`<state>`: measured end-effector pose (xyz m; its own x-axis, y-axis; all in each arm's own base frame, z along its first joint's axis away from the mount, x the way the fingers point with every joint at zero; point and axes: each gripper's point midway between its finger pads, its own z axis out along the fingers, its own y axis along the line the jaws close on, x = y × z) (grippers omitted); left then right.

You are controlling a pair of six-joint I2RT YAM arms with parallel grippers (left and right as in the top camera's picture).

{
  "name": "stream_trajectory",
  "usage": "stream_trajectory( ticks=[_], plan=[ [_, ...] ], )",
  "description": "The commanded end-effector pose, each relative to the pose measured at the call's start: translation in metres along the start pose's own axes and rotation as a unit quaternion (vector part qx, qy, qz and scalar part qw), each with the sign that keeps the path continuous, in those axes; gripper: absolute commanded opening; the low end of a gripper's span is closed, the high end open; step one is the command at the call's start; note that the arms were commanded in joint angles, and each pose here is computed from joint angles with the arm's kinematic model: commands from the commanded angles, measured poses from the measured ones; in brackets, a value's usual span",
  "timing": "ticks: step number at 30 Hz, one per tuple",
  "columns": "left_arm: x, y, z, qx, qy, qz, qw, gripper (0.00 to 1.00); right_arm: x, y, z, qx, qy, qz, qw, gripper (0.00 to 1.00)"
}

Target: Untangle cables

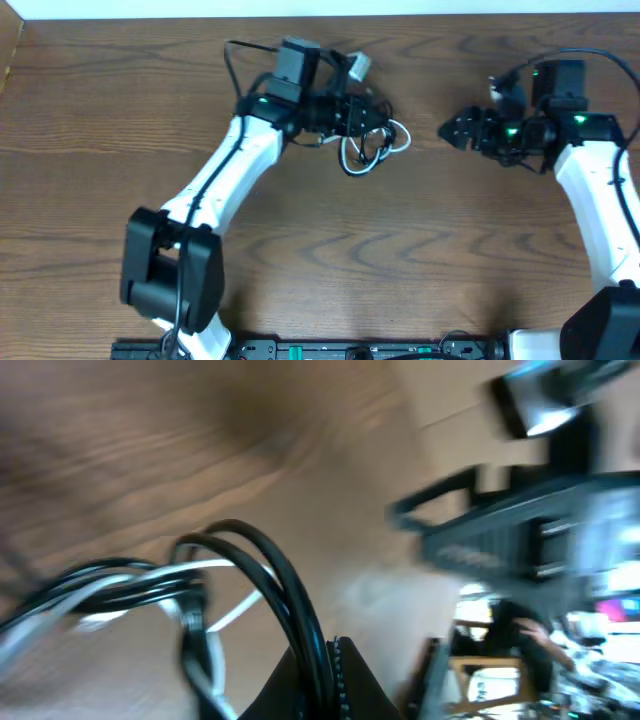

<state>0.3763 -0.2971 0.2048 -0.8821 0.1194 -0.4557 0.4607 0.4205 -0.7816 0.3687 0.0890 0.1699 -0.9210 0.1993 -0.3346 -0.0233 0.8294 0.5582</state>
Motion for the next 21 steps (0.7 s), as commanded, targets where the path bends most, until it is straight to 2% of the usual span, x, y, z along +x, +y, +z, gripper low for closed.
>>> stream_trajectory(
  ticks=[1,5,13,15,17,21],
  plan=[
    [0.007,-0.029,-0.013,0.096,0.03,-0.038,0.994,0.06,0.005,0.037,0.007,-0.049,0.0,-0.082,0.995,0.75],
    [0.007,-0.036,-0.025,0.132,0.039,-0.053,0.989,0.08,0.002,0.061,0.015,-0.068,-0.013,-0.132,0.989,0.62],
    [0.008,-0.03,-0.029,0.127,0.041,-0.079,0.988,0.07,0.01,0.058,0.054,-0.054,0.017,-0.157,0.986,0.5],
    [0.008,-0.03,-0.029,0.127,0.041,-0.079,0.988,0.07,0.013,0.052,0.07,-0.056,0.032,-0.151,0.986,0.42],
    [0.008,-0.03,-0.029,0.126,0.041,-0.08,0.988,0.07,0.017,0.045,0.082,-0.051,0.048,-0.143,0.987,0.3],
    [0.008,-0.029,-0.029,0.124,0.041,-0.081,0.988,0.07,0.017,0.037,0.097,-0.049,0.055,-0.138,0.988,0.21]
  ],
)
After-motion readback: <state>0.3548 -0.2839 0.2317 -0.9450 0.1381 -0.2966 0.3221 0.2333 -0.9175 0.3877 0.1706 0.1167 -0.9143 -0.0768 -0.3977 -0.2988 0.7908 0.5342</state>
